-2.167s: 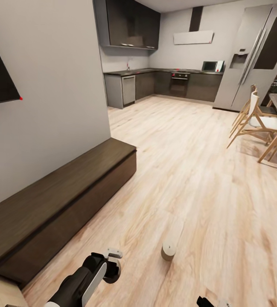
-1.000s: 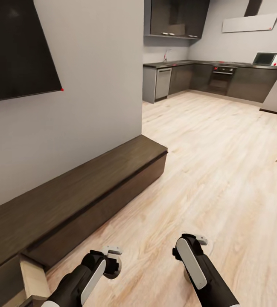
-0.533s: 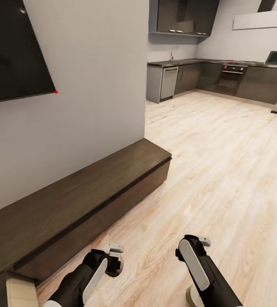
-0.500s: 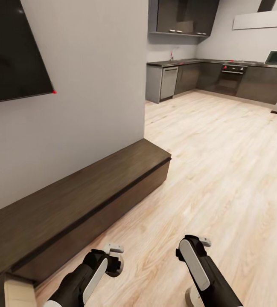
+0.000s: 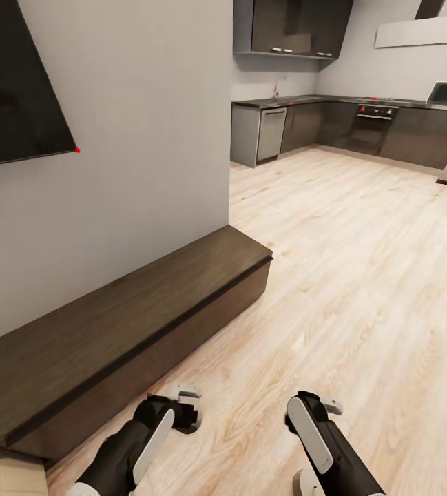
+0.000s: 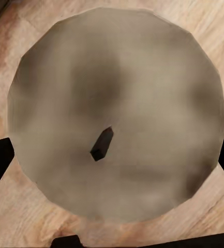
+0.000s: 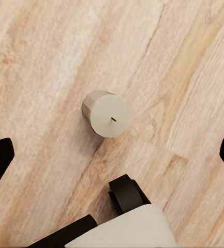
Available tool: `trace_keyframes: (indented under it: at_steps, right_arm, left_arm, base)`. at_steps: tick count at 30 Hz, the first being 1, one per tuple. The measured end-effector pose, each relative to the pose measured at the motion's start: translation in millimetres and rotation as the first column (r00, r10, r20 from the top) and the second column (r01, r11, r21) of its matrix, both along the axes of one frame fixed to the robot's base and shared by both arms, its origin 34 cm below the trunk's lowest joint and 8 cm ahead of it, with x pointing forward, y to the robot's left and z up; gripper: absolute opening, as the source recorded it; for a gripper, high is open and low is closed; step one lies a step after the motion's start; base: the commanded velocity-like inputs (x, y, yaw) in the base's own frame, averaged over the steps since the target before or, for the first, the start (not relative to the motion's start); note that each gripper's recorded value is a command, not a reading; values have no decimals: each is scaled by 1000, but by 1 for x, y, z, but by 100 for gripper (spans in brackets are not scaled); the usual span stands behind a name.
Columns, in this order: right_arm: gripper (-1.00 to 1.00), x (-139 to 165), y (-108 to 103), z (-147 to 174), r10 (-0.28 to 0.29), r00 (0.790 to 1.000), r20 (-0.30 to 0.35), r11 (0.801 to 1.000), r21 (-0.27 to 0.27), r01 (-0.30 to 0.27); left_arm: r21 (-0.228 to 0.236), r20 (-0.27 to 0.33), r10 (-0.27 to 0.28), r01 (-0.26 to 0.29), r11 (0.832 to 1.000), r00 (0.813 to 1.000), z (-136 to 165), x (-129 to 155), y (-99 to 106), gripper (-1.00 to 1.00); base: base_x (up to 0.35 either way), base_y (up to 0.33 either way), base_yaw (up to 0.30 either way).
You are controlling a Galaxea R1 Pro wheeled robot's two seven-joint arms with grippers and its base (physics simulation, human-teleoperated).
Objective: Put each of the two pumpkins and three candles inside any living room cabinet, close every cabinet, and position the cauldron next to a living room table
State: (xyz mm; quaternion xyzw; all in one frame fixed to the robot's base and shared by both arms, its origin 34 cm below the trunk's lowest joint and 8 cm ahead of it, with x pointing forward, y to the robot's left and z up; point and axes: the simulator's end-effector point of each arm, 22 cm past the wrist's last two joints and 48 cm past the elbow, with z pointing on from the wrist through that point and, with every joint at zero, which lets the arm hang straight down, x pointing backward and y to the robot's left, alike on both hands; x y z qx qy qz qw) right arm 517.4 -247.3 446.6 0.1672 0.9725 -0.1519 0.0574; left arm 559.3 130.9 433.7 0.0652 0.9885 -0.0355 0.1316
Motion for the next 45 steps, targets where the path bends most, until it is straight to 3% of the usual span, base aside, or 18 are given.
trace_keyframes:
  at_steps: [3, 13, 16, 23, 45]
  right_arm:
    - [100, 3, 4, -1, 0, 1000, 14, 1000, 19, 0]
    - [100, 1, 5, -22, 0, 1000, 21, 1000, 24, -1]
    - [100, -1, 7, -28, 4, 1000, 21, 1000, 25, -4]
    - [100, -5, 7, -44, 8, 1000, 16, 1000, 24, -8]
    - [100, -13, 2, -90, -4, 1000, 22, 1000, 18, 3]
  left_arm:
    - [-20, 11, 20, -19, 1000, 1000, 9, 8, 0, -100]
    - [-34, -39, 40, -42, 999, 998, 2, 5, 7, -100]
    - [-33, -76, 68, -71, 997, 995, 1, 2, 19, -100]
    - [-46, -75, 127, -131, 990, 989, -3, 9, 36, -100]
    - [-48, -73, 126, -129, 990, 989, -48, -2, 34, -100]
  base:
    - [0, 0, 0]
    - [0, 0, 0]
    - [0, 0, 0]
    - [0, 0, 0]
    - [-42, -34, 0]
